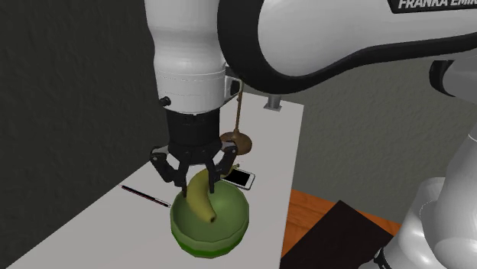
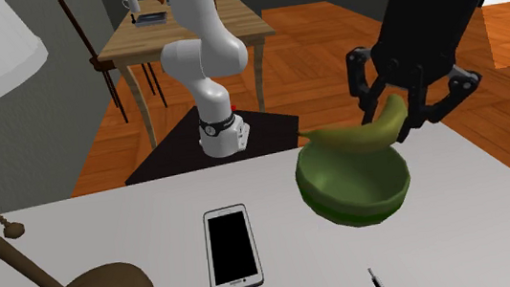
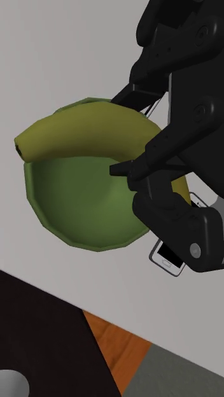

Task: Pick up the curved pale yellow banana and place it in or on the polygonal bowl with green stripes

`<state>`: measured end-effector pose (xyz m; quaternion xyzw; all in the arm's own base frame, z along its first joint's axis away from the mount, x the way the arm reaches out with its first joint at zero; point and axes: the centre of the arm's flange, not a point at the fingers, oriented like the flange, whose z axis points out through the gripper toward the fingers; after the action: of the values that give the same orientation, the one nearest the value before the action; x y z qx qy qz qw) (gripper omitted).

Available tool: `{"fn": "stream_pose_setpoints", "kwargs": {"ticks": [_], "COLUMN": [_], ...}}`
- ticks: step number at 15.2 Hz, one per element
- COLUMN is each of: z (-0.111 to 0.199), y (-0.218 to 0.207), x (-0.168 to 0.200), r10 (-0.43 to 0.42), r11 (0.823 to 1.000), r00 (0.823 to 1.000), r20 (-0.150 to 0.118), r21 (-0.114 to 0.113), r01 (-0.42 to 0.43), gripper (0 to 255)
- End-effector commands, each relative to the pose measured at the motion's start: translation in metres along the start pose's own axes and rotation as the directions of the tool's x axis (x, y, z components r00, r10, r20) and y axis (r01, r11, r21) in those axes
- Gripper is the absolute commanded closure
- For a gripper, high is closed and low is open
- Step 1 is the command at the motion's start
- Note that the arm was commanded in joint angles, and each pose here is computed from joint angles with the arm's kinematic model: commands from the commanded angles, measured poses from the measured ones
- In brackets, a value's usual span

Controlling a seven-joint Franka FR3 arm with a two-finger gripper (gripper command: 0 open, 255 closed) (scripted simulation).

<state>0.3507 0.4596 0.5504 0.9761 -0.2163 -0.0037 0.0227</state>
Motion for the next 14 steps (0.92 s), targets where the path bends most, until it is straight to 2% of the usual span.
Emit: {"fn": "stream_pose_setpoints", "kwargs": {"ticks": [1,8,14], "z": [0.01,0.05,0.05], "y": [-0.001,-0.002,-0.002], "x": [0.001,0.001,0.001], "r10": [0.0,0.0,0.0], "r11": [1.0,1.0,1.0], "r00": [1.0,1.0,1.0], "r20": [0.0,0.0,0.0], "r21": [0.001,0.001,0.001], "r01": [0.0,0.0,0.0], "gripper": [255,255,255]}}
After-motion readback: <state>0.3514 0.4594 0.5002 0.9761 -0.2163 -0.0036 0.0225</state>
